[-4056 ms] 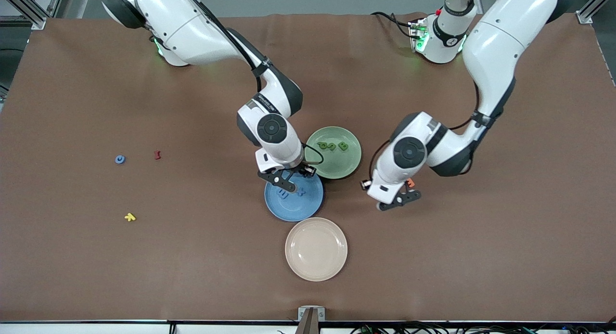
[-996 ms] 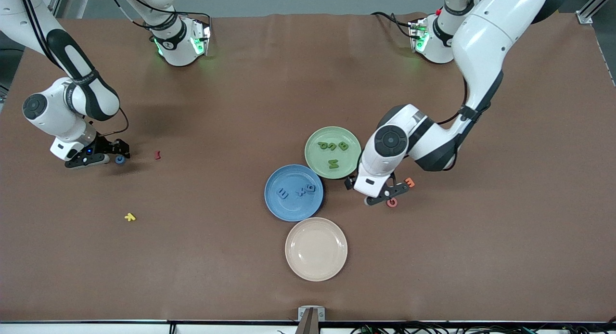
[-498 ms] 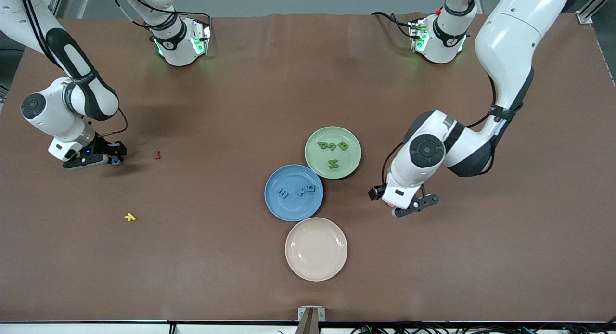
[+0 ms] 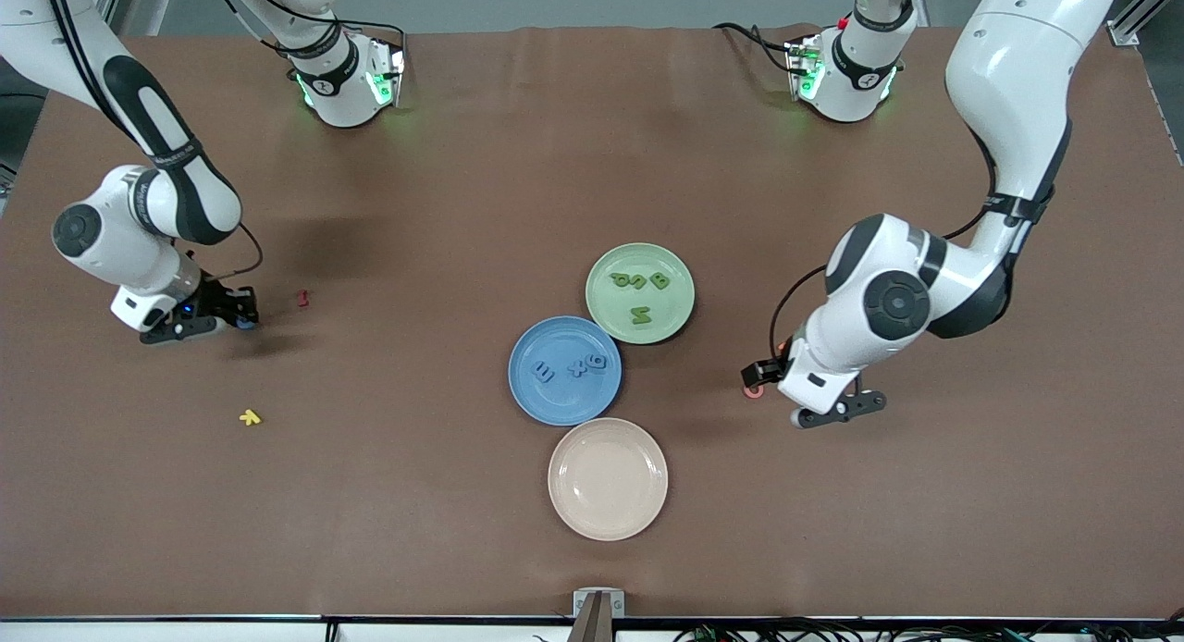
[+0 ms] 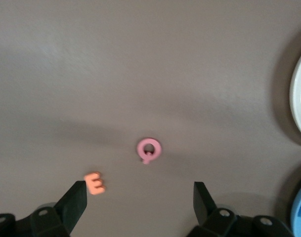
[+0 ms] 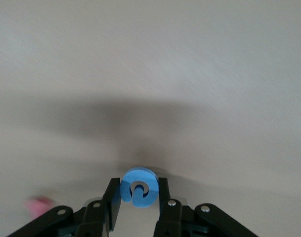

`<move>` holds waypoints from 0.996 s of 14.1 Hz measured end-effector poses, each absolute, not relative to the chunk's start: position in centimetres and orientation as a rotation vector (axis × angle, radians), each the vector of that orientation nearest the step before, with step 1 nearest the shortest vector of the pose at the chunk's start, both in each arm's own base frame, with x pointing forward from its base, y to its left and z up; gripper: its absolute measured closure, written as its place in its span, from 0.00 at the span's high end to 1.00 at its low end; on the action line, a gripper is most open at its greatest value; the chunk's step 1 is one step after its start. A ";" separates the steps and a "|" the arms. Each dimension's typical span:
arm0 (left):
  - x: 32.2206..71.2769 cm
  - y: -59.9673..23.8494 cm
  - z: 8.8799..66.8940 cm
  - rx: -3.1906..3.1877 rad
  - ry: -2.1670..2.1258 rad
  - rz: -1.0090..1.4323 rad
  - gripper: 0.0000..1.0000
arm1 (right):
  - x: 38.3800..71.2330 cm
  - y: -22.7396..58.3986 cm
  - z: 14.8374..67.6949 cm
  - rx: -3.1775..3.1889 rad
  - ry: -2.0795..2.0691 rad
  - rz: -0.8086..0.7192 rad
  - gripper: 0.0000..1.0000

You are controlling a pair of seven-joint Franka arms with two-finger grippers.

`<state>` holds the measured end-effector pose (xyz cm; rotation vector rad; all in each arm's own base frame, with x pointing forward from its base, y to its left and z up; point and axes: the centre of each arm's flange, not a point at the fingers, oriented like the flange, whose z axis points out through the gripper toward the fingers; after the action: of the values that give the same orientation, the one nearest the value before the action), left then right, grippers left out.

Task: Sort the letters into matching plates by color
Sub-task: 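Grasp the blue c with the right gripper while the left gripper withdraws, then drop the blue c in the blue plate while the left arm returns to rest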

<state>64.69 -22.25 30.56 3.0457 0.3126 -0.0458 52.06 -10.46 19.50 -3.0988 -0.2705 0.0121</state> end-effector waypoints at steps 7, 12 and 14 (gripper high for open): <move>66.3 -13.6 32.6 3.047 0.189 -0.045 0.95 | 58.5 12.9 27.5 -3.138 0.173 0.064 0.35; 66.6 -6.0 37.3 3.029 0.100 -0.012 0.95 | 55.8 30.4 28.1 -3.083 0.487 0.024 0.35; 66.1 -3.6 40.4 3.027 0.086 0.005 0.96 | 55.3 34.7 26.9 -3.055 0.577 0.033 0.35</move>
<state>66.12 -3.60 40.36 3.0275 0.0860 0.0045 55.27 34.75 26.89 -3.0555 0.5773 0.0326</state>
